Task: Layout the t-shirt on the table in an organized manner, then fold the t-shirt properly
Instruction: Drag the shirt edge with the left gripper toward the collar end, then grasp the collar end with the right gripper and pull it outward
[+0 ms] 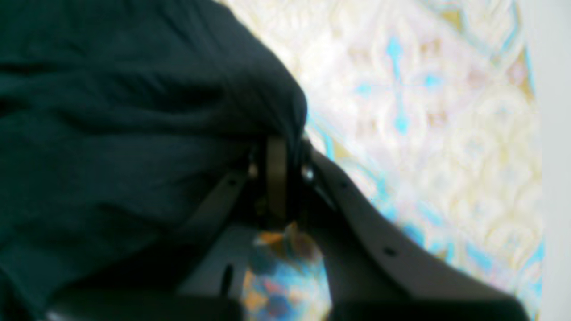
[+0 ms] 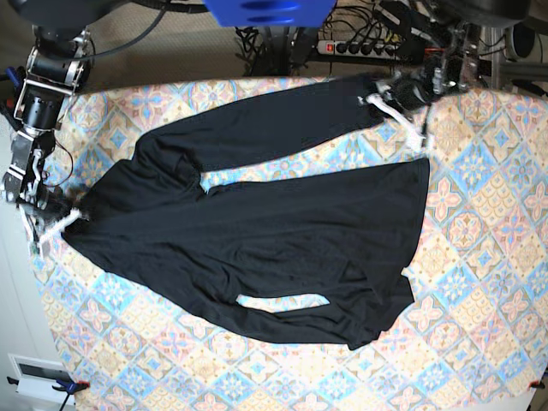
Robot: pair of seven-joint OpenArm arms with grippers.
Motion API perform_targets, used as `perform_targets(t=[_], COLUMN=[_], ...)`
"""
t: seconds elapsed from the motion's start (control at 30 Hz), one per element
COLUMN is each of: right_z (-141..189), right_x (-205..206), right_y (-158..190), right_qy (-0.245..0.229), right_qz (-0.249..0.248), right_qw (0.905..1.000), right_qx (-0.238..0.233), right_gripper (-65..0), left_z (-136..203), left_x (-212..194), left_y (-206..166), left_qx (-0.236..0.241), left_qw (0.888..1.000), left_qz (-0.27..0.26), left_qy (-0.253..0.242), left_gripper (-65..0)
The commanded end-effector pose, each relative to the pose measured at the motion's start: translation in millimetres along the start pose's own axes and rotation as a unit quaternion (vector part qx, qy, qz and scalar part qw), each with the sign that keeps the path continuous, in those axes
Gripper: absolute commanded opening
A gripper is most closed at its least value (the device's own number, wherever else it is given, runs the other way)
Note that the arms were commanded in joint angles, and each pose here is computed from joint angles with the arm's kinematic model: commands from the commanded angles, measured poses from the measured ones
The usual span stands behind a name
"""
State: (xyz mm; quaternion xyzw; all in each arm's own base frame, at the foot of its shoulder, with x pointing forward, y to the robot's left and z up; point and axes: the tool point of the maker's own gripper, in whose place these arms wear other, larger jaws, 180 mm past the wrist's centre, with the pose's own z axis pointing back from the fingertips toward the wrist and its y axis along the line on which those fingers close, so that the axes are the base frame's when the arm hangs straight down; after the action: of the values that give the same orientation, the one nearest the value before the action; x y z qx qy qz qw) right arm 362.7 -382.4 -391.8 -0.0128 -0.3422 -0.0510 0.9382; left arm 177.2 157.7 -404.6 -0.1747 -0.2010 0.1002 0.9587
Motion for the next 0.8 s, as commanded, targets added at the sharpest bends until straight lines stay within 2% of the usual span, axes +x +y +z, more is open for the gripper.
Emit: perform_targets(t=[0.0, 0.13, 0.27, 0.43, 0.6, 0.77], right_z=[9, 13, 16, 24, 32, 44], right_x=[17, 0, -11, -24, -40, -40], right_y=[-11, -8, -9, -30, -47, -77], right_qy=[-0.021, -0.012, -0.004, -0.003, 0.004, 0.007], right_qz=[0.007, 0.025, 0.034, 0.005, -0.014, 0.001], right_qw=[0.9997, 0.9995, 0.9993, 0.9995, 0.9987, 0.9947], right_qx=[-0.011, -0.012, -0.014, -0.032, -0.049, -0.103], right_gripper=[-65.0, -65.0, -65.0, -65.0, -65.0, -65.0], left_z=[11, 24, 30, 37, 40, 34], left_x=[20, 17, 16, 17, 28, 39], left_y=[2, 23, 27, 29, 32, 17], left_qx=[0.001, 0.029, 0.021, 0.011, 0.015, -0.006], left_qw=[0.999, 0.999, 0.999, 0.999, 0.999, 0.999], left_qz=[-0.018, -0.036, -0.037, -0.041, -0.044, -0.032], left_qy=[-0.031, -0.024, -0.008, 0.008, -0.004, -0.026], left_gripper=[-65.0, -65.0, -65.0, -65.0, -65.0, -65.0])
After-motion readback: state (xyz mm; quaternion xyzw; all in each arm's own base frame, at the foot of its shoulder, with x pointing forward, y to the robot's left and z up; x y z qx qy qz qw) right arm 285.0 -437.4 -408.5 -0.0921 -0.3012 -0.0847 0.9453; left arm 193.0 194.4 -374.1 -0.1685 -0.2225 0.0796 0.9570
